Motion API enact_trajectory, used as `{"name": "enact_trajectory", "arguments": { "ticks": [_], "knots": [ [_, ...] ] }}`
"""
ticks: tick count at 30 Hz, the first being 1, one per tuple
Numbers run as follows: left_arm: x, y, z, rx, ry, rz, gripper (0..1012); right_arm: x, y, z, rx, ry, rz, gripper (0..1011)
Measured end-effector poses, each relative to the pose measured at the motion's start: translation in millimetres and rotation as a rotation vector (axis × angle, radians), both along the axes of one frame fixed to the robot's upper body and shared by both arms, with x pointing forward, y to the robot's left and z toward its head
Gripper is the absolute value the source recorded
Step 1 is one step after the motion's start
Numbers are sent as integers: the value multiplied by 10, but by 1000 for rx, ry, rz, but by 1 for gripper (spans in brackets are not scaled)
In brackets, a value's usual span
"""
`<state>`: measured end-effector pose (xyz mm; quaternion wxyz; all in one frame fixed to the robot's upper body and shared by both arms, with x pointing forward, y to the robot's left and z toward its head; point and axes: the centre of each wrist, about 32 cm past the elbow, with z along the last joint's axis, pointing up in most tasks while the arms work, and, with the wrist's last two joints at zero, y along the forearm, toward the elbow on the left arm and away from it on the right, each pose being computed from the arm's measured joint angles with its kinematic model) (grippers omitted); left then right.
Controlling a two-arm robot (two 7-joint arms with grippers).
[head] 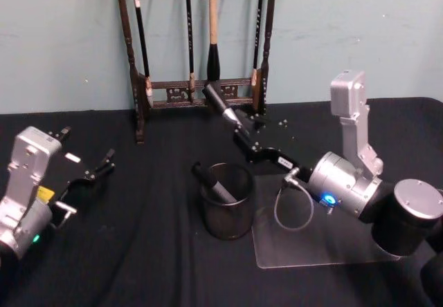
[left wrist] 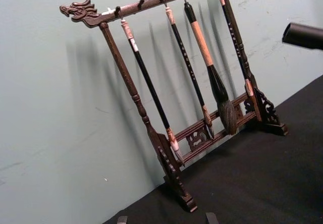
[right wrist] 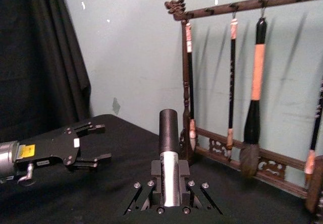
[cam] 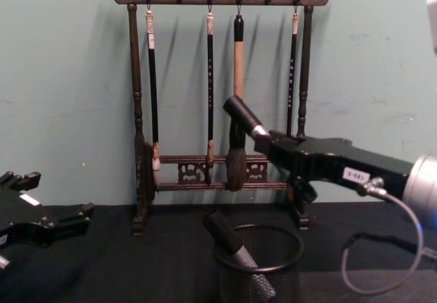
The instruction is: Pick up the water-based marker from the table and place it into the pen holder.
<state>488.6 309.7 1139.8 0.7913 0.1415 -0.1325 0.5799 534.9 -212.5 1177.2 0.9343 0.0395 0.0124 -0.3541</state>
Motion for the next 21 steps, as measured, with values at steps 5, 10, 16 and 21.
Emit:
{"name": "enact_trajectory", "arguments": {
  "ticks": [5,10,16,21],
  "knots": [
    [0,0,0,0,0,0,1001,17,82,-51,0,21,21,195],
    [0,0,0,0,0,0,1001,24,142,-108,-3,44,35,195],
    [0,0,0,0,0,0,1001,24,188,-163,-12,68,48,195],
    [0,0,0,0,0,0,1001,25,214,-229,-24,94,53,195]
  ]
}}
